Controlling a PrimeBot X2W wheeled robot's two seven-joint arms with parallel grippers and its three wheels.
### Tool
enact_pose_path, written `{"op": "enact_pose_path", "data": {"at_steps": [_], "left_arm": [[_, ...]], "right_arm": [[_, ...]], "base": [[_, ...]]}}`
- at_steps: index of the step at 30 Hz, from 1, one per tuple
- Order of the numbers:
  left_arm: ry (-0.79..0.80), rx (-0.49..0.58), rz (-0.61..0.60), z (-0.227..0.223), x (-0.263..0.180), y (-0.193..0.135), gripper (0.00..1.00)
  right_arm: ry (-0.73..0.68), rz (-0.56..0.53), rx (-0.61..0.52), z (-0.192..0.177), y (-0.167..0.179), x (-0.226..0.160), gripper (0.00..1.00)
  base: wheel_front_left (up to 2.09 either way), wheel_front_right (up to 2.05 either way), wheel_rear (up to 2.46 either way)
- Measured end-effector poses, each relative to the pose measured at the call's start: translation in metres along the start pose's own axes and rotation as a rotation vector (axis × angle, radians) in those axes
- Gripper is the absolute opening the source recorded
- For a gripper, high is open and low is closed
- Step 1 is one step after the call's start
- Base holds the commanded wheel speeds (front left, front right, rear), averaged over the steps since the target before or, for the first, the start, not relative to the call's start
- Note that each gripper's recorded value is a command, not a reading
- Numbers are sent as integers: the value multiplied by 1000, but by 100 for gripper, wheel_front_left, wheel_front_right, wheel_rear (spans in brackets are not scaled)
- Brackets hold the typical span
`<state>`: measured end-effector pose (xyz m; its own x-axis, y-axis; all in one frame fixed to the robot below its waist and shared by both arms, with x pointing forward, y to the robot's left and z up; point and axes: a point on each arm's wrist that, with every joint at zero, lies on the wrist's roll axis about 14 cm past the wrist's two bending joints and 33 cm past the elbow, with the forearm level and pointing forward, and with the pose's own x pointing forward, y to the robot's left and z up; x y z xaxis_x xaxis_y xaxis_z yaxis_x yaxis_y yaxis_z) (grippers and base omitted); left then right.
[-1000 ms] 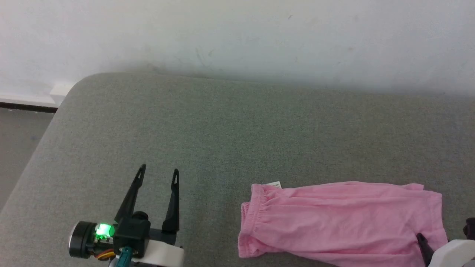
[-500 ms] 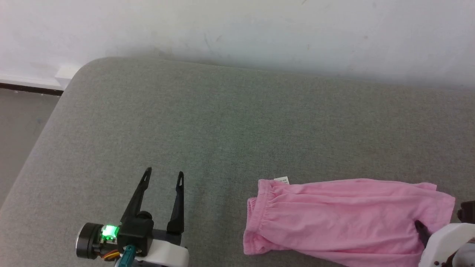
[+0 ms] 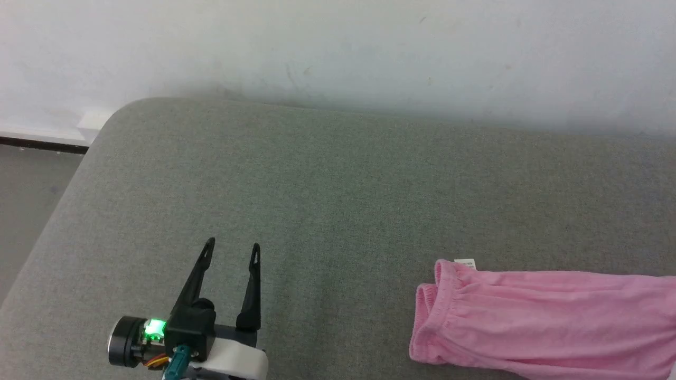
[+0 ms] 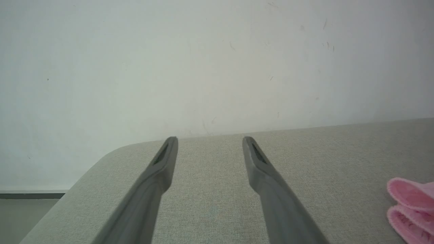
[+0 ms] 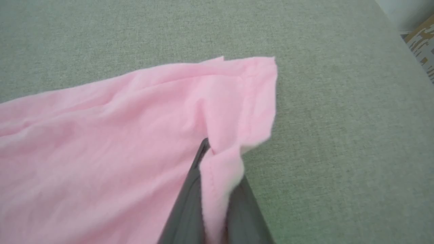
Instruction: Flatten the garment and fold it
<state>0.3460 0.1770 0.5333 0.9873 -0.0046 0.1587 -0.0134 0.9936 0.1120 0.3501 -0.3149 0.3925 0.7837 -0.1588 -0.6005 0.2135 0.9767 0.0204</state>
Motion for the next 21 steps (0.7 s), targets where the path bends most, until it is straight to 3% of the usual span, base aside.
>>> {"op": "enact_pose_path", "data": {"at_steps": [4,8,21], "left_arm": [[-9,-5,-2,3,-2,0,100],[-8,-12,-5,3,-8,-1,100],[-36,-23,3,13,-25,4,100]], "right_arm": [[-24,-21,-3,8,-8,-5,0],[-70,25,-14,23,10,-13,0],[-152,403,-50,52,149,-69,0]], "base": [[0,0,0],[0,0,0],[0,0,0]]}}
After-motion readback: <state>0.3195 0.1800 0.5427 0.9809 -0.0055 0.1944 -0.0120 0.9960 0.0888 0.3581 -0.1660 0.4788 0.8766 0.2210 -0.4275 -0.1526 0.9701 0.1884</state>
